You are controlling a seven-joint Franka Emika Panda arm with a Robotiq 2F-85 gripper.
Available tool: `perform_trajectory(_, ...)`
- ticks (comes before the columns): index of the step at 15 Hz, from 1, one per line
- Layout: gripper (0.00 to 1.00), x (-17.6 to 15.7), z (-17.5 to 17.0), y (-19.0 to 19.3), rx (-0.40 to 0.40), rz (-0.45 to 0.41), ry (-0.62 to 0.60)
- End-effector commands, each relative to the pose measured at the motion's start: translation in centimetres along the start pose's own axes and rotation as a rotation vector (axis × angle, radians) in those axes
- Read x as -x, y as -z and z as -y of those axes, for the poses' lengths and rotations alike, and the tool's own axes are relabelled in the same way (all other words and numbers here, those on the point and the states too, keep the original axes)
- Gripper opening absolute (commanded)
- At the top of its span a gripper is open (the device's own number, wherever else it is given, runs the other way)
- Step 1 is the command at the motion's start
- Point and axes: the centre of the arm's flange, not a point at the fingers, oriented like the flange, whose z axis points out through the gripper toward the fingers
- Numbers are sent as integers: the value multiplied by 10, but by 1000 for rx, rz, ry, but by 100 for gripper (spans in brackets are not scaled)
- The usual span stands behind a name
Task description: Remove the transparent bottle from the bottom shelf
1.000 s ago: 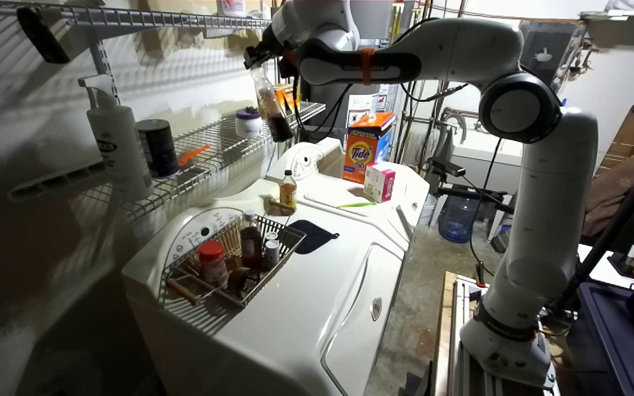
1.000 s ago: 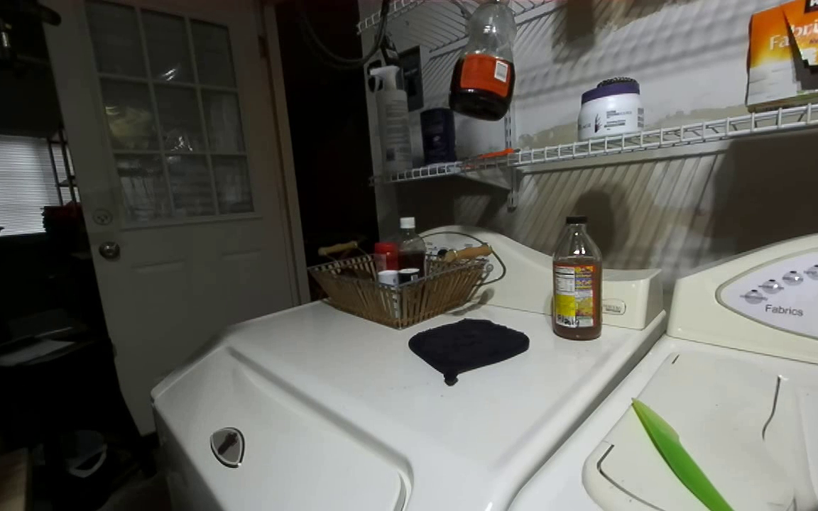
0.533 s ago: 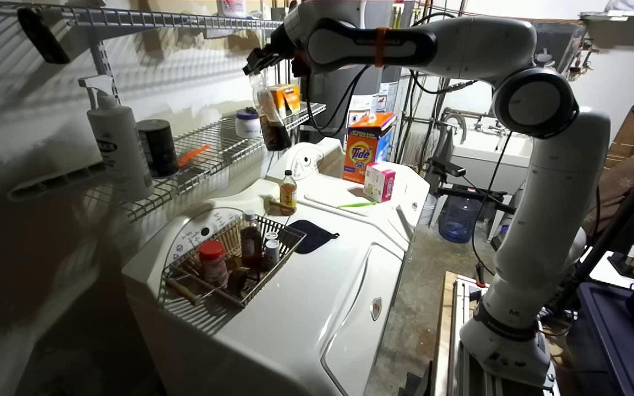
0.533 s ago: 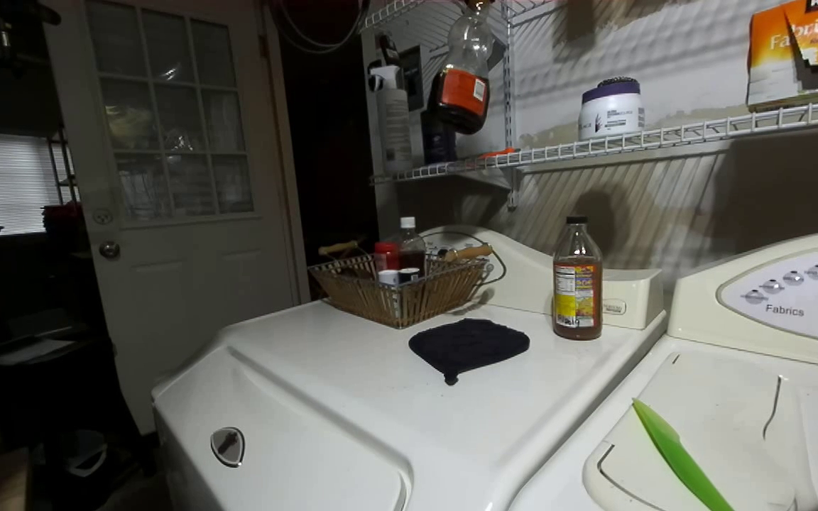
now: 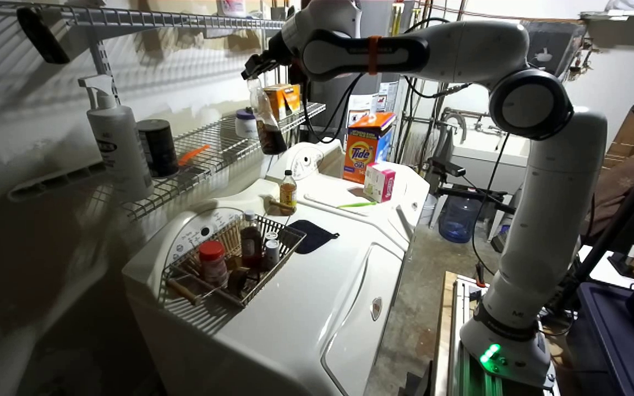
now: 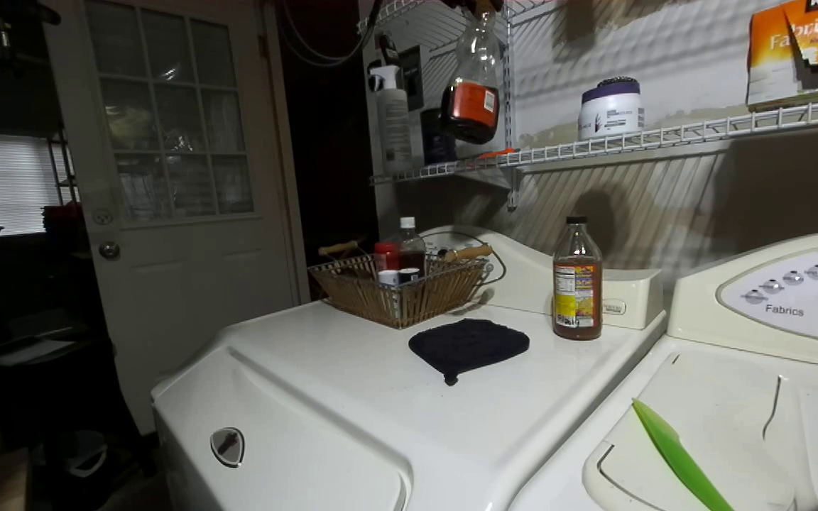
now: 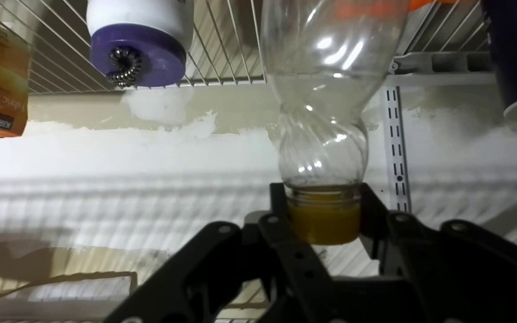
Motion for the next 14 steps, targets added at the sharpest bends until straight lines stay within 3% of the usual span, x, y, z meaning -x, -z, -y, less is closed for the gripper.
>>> perform_trajectory(1, 15, 22, -20, 22, -19, -59, -17)
perform_trajectory(6, 15, 40, -62, 51, -36, -139, -62)
perform_trajectory(10, 15, 68, -80, 81, -97, -159, 15)
perform_trajectory(14, 15, 102, -90, 84, -139, -173, 82)
